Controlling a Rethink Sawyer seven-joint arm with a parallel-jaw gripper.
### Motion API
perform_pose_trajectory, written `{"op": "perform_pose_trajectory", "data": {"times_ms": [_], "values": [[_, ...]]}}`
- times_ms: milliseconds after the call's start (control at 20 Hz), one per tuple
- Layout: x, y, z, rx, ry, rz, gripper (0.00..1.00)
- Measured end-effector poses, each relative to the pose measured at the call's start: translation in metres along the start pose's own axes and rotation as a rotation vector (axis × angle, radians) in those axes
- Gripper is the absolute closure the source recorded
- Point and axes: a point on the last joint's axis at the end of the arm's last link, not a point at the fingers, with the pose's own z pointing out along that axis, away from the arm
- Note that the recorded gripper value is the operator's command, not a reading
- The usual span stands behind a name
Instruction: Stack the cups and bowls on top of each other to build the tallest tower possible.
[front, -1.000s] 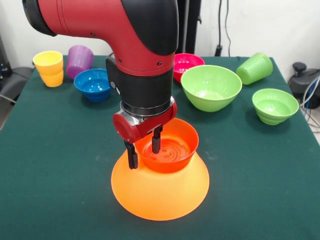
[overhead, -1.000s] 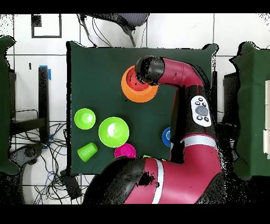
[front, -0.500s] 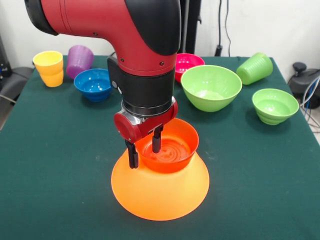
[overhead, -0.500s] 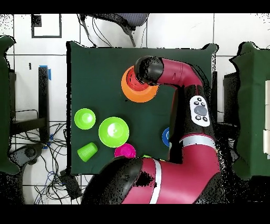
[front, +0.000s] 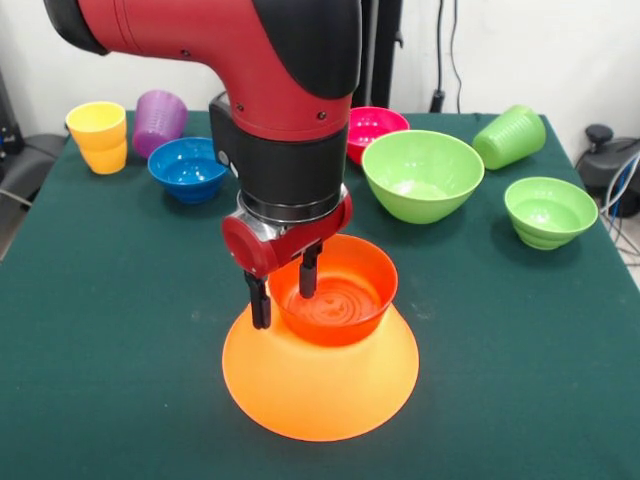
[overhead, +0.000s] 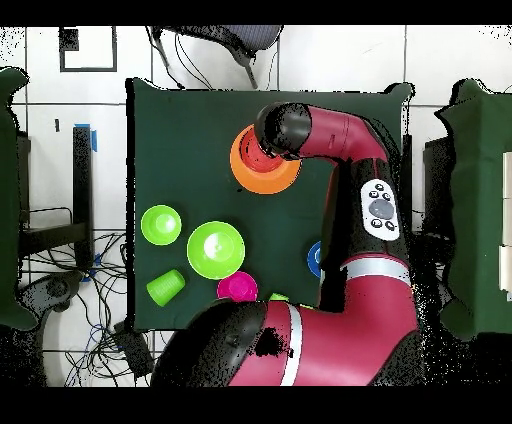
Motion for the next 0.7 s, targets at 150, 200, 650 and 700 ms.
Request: {"op": "perform_pose_trajectory", "data": {"times_ms": [150,200,650,700], "values": [[-0.003,-0.001,-0.008,-0.010,0.013,-0.003,0.00],[-0.005,-0.001,-0.013,-0.014,0.019,-0.006,0.00],[-0.016,-0.009,-0.032,0.012,0.010,-0.013,0.00],[-0.016,-0.010,-0.032,0.012,0.010,-0.012,0.00]]}}
